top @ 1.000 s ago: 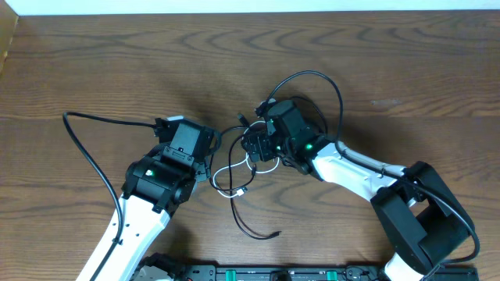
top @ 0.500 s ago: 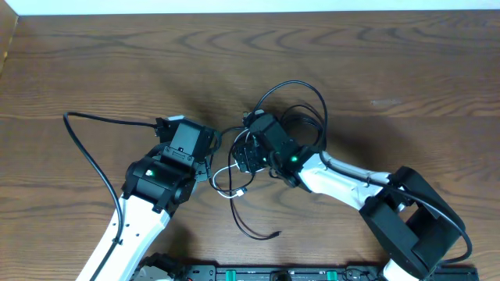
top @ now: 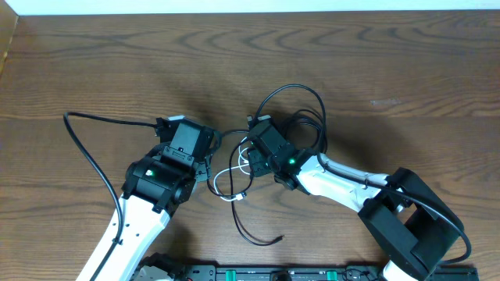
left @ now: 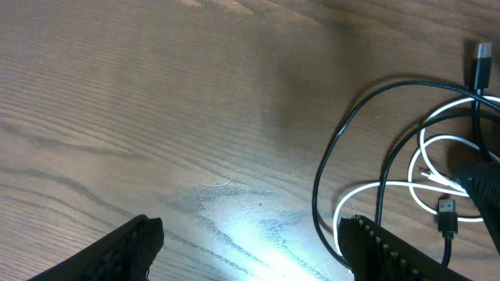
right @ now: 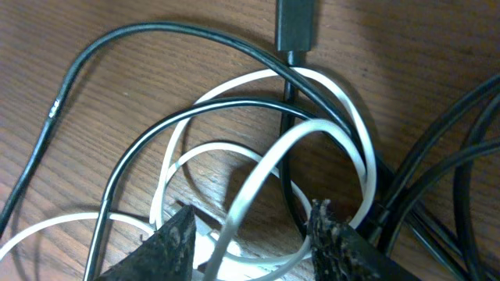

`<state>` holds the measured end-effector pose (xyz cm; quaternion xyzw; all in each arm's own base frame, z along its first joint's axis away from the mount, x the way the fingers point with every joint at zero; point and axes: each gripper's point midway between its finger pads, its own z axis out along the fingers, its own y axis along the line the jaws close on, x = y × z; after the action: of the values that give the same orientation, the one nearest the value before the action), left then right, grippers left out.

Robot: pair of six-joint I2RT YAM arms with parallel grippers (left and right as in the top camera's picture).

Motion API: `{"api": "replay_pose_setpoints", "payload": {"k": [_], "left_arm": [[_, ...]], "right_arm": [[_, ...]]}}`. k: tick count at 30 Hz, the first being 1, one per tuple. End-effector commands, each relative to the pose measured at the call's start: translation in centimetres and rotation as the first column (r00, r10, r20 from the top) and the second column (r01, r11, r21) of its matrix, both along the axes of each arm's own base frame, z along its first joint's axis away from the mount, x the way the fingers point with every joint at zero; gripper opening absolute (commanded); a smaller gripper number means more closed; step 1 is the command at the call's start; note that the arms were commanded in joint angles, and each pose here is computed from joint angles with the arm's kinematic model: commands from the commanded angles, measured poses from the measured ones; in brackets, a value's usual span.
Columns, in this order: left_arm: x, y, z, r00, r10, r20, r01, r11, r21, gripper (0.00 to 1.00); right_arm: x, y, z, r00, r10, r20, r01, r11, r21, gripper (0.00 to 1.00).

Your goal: Untangle cables

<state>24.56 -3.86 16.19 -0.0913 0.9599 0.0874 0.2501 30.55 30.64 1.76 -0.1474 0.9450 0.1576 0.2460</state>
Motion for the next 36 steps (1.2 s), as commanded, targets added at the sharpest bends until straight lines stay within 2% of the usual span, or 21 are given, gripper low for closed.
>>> {"api": "replay_pose_setpoints", "payload": {"k": [1, 7, 12, 18, 22, 28, 30, 36], "left_arm": [[-0.2, 0.3, -0.6, 1.0, 0.002, -0.019, -0.001, 1.0, 0.017, 0.77], [-0.2, 0.3, -0.6, 1.0, 0.002, -0.018, -0.002, 1.0, 0.016, 0.77], [-0.2, 0.3, -0.6, 1.0, 0.002, -0.018, -0.002, 1.0, 0.016, 0.77], [-0.2, 0.3, -0.6, 1.0, 0.002, -0.018, -0.001, 1.0, 0.017, 0.77], [-0.2, 0.3, -0.6, 1.0, 0.002, -0.017, -0.002, 1.0, 0.017, 0.77], [-0.2, 0.3, -0.6, 1.0, 0.001, -0.018, -0.001, 1.0, 0.017, 0.77], [-0.2, 0.3, -0.6, 1.0, 0.002, -0.017, -0.001, 1.0, 0.016, 0.77], [-0.2, 0.3, -0.6, 1.0, 0.002, -0.017, -0.001, 1.0, 0.016, 0.77]], "right_arm": [[-0.1, -0.3, -0.5, 1.0, -0.002, 0.003, 0.002, 0.999, -0.036, 0.39], [-0.3, -0.5, -0.7, 1.0, -0.006, -0.006, 0.006, 0.999, -0.046, 0.13], [-0.1, -0.7, -0.7, 1.0, -0.017, -0.001, 0.017, 0.999, -0.049, 0.01], [0.5, -0.9, -0.4, 0.998, -0.059, 0.02, 0.06, 0.997, -0.045, 0.01], [1.1, -0.2, 1.5, 0.997, -0.054, 0.057, 0.054, 0.999, -0.007, 0.01], [2.2, 0.3, 11.3, 0.966, 0.005, 0.26, -0.027, 0.996, 0.08, 0.01], [2.3, -1.2, 16.7, 0.933, -0.05, 0.356, 0.002, 0.991, 0.134, 0.01], [1.2, -6.5, 26.8, 0.852, -0.185, 0.49, 0.045, 0.958, 0.282, 0.01]]}}
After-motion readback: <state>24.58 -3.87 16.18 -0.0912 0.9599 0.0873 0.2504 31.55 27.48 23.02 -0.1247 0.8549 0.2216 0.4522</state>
